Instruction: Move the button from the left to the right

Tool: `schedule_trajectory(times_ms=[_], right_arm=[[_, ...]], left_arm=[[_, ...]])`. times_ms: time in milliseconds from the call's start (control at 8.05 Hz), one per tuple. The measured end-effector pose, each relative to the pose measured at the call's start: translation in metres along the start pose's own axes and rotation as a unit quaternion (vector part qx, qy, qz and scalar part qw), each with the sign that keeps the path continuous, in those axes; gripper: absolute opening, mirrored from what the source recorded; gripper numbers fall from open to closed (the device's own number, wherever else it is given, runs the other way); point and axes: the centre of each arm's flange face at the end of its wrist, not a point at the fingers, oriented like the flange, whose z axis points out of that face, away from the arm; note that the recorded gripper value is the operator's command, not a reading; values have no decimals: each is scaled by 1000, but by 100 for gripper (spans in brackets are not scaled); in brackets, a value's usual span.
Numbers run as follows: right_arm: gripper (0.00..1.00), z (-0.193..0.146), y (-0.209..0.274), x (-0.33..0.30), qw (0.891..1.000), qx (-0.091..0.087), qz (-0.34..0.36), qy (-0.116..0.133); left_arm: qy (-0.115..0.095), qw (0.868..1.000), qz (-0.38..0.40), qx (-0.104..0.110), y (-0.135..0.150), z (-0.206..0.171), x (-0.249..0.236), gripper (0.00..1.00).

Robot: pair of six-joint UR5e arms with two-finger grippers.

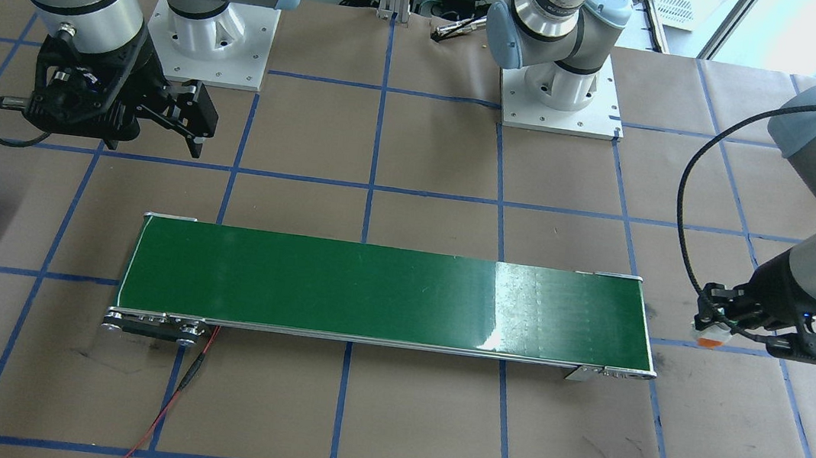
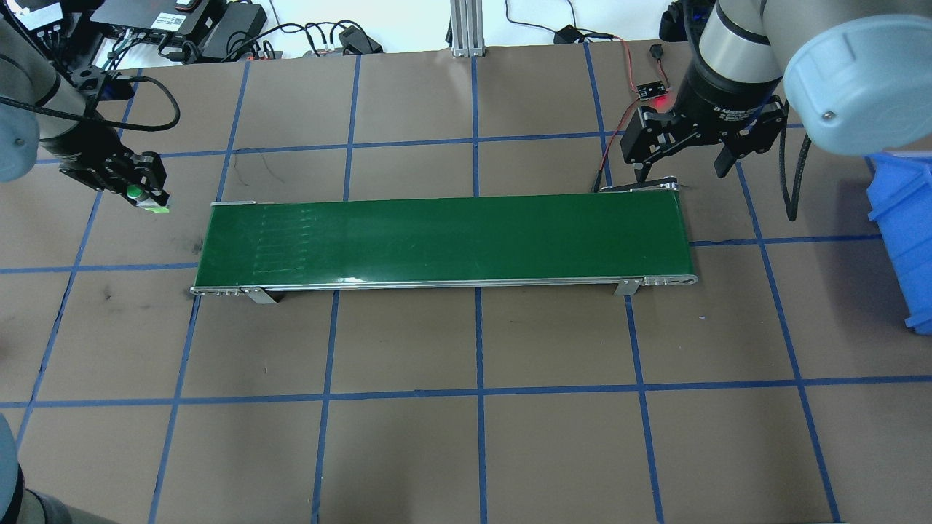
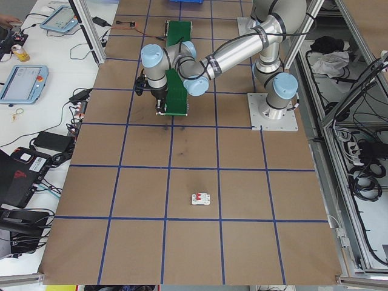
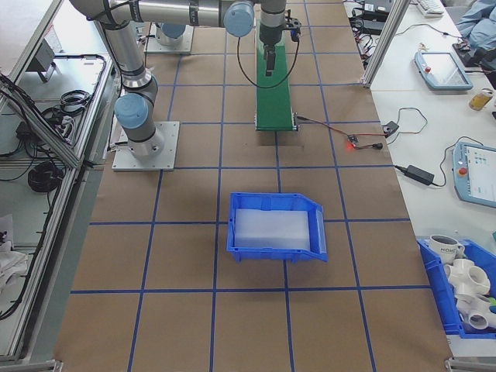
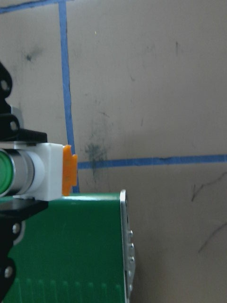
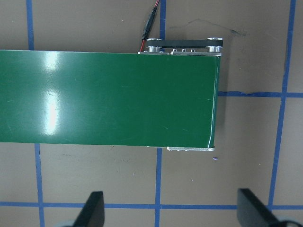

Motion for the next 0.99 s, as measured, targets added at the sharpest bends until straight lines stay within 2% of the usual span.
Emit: schedule_trajectory(times_ms=[248, 497, 745, 993], right_arm=[[100, 0, 0, 0, 1000, 0, 0, 0], [100, 1, 0, 0, 1000, -1, 0, 0], [100, 1, 0, 0, 1000, -1, 1, 0], [100, 1, 0, 0, 1000, -1, 1, 0]], left_arm=[[20, 1000, 9, 6, -7, 5, 29, 0], [28, 1000, 0, 0, -11, 17, 51, 0], [27, 1000, 3, -11, -10, 29, 67, 0], [11, 999, 17, -34, -3, 45, 68, 0]])
